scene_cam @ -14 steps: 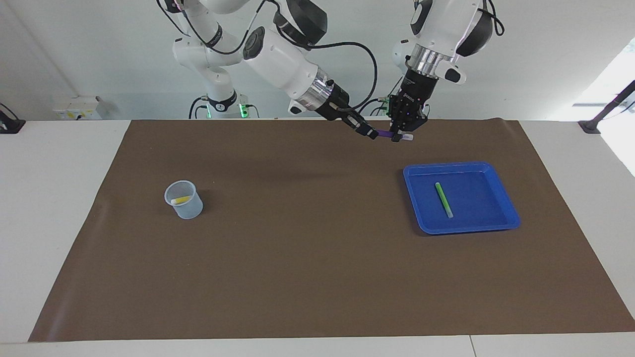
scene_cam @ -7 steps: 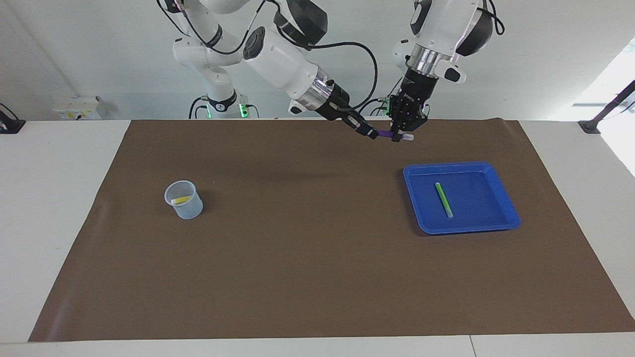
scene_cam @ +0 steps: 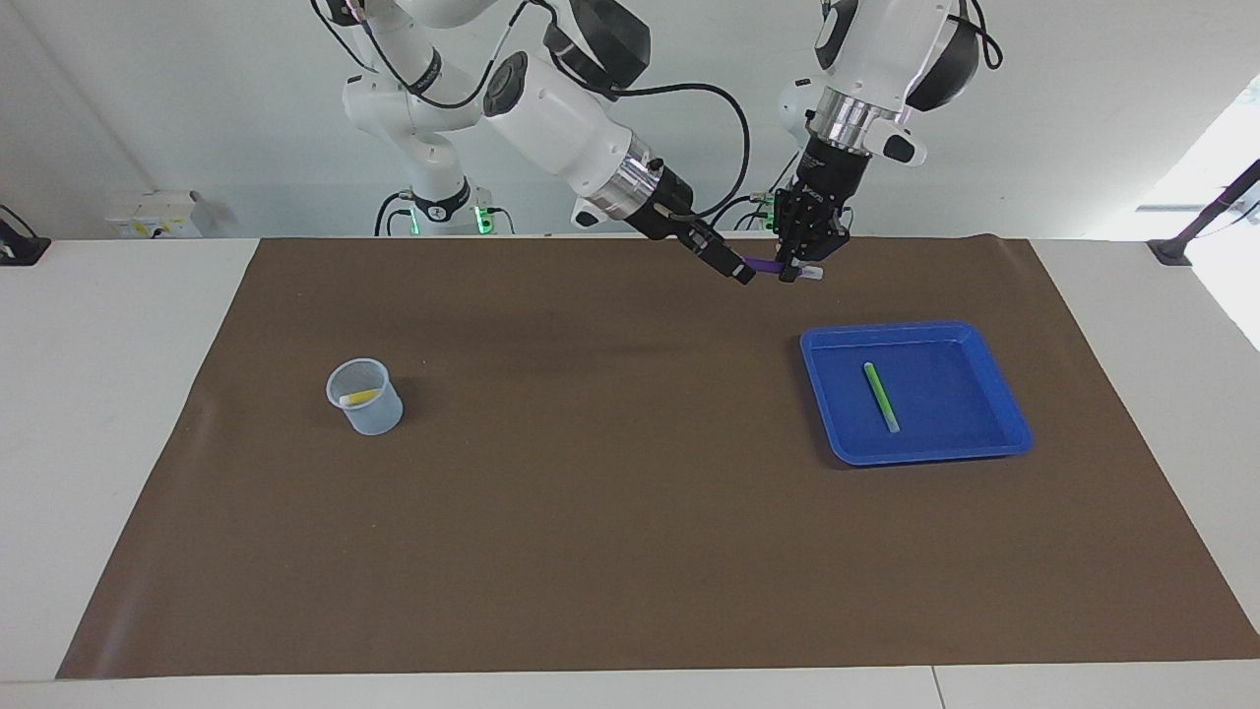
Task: Right arm passes pens to left for tray arrangement
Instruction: 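Place the purple pen in the tray with the left gripper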
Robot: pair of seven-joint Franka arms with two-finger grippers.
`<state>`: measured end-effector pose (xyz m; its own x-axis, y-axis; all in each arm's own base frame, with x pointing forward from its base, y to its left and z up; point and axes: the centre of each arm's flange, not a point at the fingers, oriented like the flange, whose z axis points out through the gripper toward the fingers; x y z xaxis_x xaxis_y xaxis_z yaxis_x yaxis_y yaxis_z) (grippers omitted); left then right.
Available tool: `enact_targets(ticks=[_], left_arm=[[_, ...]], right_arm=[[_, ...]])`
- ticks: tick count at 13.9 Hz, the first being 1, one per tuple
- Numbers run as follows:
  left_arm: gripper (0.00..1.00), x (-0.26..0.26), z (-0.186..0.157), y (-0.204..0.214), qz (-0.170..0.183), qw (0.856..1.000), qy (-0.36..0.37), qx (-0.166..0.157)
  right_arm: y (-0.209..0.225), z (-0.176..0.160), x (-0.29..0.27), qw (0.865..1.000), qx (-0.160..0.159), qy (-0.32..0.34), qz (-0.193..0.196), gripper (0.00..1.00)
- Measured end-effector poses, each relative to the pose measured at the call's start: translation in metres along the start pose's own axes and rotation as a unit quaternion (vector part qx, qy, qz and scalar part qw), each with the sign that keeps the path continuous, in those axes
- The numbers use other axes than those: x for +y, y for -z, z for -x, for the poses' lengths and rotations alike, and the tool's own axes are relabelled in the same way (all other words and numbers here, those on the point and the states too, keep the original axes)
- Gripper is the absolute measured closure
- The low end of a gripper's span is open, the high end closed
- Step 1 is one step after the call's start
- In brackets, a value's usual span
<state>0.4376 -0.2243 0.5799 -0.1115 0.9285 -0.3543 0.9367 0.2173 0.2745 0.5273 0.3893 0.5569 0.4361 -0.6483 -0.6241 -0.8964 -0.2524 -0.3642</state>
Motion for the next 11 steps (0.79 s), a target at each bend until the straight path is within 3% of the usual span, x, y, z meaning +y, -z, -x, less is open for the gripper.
enact_targets(ticks=[1, 2, 5, 7, 11], left_arm=[[0.83, 0.002, -0.002, 0.0, 0.001, 1.0, 0.002, 0.001], [0.83, 0.006, -0.008, 0.001, 0.004, 1.0, 0.0, 0.004], [0.83, 0.027, -0.039, 0.005, 0.012, 0.999, -0.033, 0.016], [0.83, 0.038, -0.064, 0.003, -0.003, 0.996, -0.081, 0.029], [0.83, 0.058, -0.124, -0.018, -0.062, 0.976, -0.206, 0.034]], right_arm=[[0.001, -0.003, 0.0, 1.0, 0.014, 0.01, 0.004, 0.06], [0.002, -0.009, 0.0, 0.999, 0.033, 0.023, 0.014, 0.0], [0.015, -0.042, 0.005, 0.989, 0.101, 0.072, 0.076, 0.0], [0.038, -0.07, 0.009, 0.977, 0.128, 0.119, 0.123, 0.0], [0.087, -0.146, 0.036, 0.933, 0.176, 0.223, 0.219, 0.0]])
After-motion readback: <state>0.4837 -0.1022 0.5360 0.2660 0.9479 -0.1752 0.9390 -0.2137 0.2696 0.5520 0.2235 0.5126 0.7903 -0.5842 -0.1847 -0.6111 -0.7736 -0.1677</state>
